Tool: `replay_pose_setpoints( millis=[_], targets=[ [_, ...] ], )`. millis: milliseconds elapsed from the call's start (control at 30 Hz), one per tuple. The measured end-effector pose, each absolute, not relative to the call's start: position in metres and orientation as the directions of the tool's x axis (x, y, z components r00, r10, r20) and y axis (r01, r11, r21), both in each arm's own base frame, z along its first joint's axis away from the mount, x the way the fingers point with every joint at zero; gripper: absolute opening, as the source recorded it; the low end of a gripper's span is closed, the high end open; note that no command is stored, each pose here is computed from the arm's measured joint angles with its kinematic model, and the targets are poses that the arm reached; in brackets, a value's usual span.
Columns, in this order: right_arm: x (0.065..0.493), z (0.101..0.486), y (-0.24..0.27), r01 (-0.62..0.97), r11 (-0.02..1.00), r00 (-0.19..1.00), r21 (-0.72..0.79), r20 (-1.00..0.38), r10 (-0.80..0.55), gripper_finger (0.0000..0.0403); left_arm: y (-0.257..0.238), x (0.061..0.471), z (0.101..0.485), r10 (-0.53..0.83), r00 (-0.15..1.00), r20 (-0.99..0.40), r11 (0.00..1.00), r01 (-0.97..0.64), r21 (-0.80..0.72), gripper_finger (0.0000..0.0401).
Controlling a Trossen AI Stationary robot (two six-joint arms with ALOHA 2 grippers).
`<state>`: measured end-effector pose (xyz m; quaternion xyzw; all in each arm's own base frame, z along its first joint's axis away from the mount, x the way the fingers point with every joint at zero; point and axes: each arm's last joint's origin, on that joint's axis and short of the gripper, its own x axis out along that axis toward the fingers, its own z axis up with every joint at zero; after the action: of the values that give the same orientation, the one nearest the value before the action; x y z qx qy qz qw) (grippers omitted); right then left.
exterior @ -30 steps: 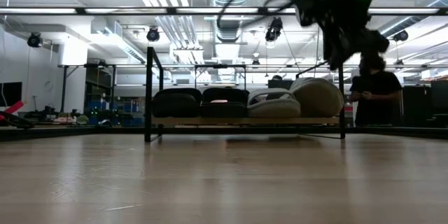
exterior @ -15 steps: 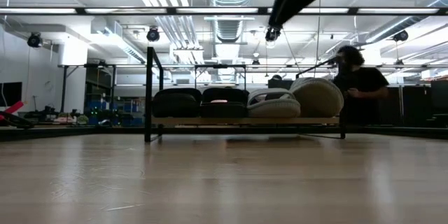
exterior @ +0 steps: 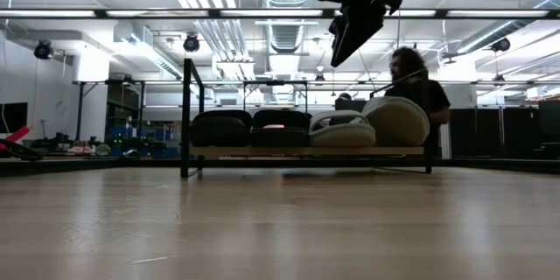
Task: Pick and place slides into the shelf
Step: Adjust the gray slides from the shelf
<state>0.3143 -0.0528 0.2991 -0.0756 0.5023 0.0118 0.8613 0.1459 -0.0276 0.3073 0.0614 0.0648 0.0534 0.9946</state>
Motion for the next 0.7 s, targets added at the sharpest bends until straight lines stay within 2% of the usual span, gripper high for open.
replay_pose_setpoints(
  millis=[267,700],
  targets=[
    [0.310,0.309,-0.099,-0.024,0.998,0.520,-0.049,-0.853,-0.029,0.0146,-0.028,0.146,0.307,0.115,0.986,-0.122,0.987,-0.099,0.129,0.0000],
    [0.343,0.278,-0.131,-0.029,0.997,0.333,0.067,-0.940,0.072,0.0146,-0.028,0.146,0.308,0.115,0.986,-0.120,0.986,-0.098,0.134,0.0000]
  ],
)
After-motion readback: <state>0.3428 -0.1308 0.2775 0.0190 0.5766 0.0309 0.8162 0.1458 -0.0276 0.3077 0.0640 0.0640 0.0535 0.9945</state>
